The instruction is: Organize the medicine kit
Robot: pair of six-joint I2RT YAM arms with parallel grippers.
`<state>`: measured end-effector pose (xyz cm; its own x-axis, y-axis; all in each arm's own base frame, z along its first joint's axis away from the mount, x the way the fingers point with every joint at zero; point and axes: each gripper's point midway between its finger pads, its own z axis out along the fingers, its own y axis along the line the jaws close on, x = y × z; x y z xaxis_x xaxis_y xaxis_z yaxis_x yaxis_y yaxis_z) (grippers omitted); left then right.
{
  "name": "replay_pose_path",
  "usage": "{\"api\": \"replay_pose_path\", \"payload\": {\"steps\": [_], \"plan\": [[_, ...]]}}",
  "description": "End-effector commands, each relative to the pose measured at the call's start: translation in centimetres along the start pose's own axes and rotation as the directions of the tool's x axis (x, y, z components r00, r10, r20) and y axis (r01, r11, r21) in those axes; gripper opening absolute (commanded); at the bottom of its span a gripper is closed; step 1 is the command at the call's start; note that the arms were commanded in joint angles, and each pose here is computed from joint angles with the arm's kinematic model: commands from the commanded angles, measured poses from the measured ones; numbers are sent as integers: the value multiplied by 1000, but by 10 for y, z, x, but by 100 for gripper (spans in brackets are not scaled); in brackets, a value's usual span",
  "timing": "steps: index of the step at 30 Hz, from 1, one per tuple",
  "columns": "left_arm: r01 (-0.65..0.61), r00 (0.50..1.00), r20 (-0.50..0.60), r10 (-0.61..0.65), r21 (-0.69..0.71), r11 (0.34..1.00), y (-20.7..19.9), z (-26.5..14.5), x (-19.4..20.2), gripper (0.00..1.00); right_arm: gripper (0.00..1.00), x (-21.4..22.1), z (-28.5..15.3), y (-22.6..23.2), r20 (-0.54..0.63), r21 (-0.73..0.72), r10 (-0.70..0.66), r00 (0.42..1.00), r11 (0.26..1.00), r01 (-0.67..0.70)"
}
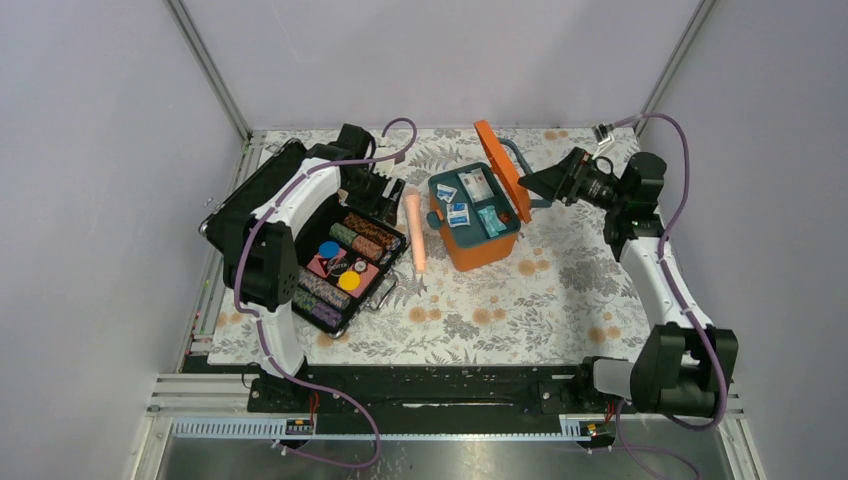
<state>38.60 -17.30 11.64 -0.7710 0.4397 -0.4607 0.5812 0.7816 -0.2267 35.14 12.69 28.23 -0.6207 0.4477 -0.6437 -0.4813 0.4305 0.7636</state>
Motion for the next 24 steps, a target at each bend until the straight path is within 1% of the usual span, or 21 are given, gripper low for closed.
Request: {"api": "replay_pose_path", "payload": {"steps": [1, 3, 6, 8, 10, 12, 13, 14, 17, 20, 22, 24], "plan": [[16, 998, 67, -19, 46, 999, -9, -4, -11, 76, 91, -4, -5, 22, -47, 4, -157, 986, 988, 157], [32, 996, 76, -38, 70, 997, -13, -2, -12, 76, 91, -10, -7, 31, -34, -3, -186, 982, 983, 186], [78, 992, 86, -87, 106, 991, -18, 4, -16, 76, 91, -20, -5, 31, -15, 13, -213, 977, 977, 214], [113, 988, 94, -125, 126, 986, -21, 7, -20, 76, 90, -20, -1, 17, -16, 45, -202, 979, 978, 202], [143, 981, 108, -159, 147, 979, -23, 9, -27, 76, 89, -17, 2, -11, -23, 134, -190, 981, 972, 192], [147, 979, 117, -167, 160, 976, -25, 9, -32, 76, 88, -15, 9, -23, -25, 146, -179, 984, 973, 180], [176, 974, 115, -197, 167, 970, -27, 8, -33, 76, 87, -14, 13, -21, -26, 132, -167, 986, 977, 169], [179, 972, 119, -200, 170, 969, -28, 7, -34, 76, 87, -14, 18, -13, -29, 98, -169, 985, 980, 171], [193, 966, 135, -219, 180, 965, -29, 5, -37, 76, 87, 8, 36, 27, -109, -46, -220, 969, 975, 216], [238, 953, 137, -269, 205, 949, -30, 7, -39, 76, 84, 28, 43, 52, -168, -156, -257, 952, 960, 232], [270, 944, 131, -303, 224, 937, -33, 10, -40, 76, 83, 29, 43, 55, -167, -159, -269, 949, 957, 244], [302, 933, 127, -337, 234, 924, -34, 12, -41, 77, 83, 26, 42, 50, -172, -124, -253, 952, 964, 234]]}}
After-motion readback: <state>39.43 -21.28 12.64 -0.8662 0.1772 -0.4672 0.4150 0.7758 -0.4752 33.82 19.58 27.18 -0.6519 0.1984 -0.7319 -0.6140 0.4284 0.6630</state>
